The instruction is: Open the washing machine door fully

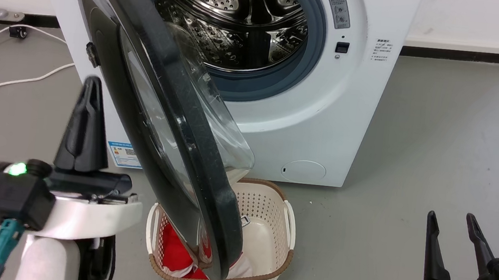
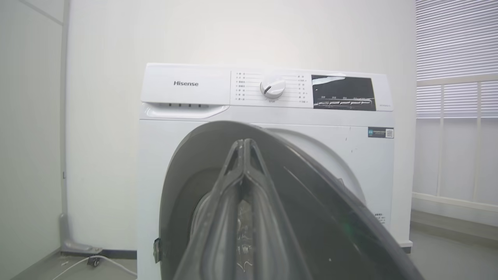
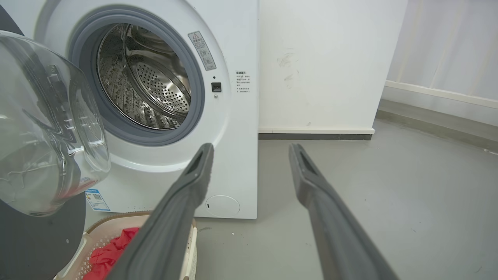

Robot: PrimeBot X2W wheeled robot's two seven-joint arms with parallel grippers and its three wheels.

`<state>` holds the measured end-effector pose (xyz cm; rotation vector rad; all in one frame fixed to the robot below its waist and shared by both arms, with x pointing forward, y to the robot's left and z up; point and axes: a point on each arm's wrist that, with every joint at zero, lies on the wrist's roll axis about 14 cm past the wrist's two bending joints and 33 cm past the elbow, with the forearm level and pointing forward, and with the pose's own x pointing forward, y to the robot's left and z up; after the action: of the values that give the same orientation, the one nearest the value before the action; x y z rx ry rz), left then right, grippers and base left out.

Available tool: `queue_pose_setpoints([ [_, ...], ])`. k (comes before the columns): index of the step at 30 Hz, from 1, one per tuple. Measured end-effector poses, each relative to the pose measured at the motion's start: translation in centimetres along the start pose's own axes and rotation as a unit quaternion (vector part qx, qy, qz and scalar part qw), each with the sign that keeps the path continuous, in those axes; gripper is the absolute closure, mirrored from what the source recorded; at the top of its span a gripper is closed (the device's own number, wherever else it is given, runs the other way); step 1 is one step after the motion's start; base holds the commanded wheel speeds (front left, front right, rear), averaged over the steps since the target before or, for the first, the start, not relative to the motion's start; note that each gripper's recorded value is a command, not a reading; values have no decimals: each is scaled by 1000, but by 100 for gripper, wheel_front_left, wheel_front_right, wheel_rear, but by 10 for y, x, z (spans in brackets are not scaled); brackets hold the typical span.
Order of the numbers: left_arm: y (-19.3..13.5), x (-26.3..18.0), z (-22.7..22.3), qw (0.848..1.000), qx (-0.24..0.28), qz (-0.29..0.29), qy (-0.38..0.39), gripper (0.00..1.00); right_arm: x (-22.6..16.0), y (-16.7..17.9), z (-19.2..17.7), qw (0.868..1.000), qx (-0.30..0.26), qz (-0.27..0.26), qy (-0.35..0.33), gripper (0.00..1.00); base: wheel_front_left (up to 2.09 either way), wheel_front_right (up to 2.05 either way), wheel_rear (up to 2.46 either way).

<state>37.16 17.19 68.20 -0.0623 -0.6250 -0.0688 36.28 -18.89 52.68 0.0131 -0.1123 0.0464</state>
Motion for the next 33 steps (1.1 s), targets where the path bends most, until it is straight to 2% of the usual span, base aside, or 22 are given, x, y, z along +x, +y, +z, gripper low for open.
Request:
queue_pose_setpoints([
  [8, -24, 13, 82, 991, -8, -36, -132, 100, -2, -3, 0, 1000, 3, -5, 0, 0, 0, 0, 0],
  [13, -52, 7, 104, 982, -47, -79, -164, 100, -3, -5, 0, 1000, 4, -8, 0, 0, 0, 0, 0],
  [21, -106, -18, 92, 972, -135, -154, -115, 100, -2, -2, -2, 1000, 7, -4, 2, 0, 0, 0, 0],
  [28, -144, -50, 56, 963, -183, -198, -8, 100, 0, 1, -3, 1000, 8, 1, 3, 0, 0, 0, 0],
  [33, -160, -77, 23, 952, -191, -224, 80, 100, 0, 3, -4, 1000, 8, 4, 6, 0, 0, 0, 0],
])
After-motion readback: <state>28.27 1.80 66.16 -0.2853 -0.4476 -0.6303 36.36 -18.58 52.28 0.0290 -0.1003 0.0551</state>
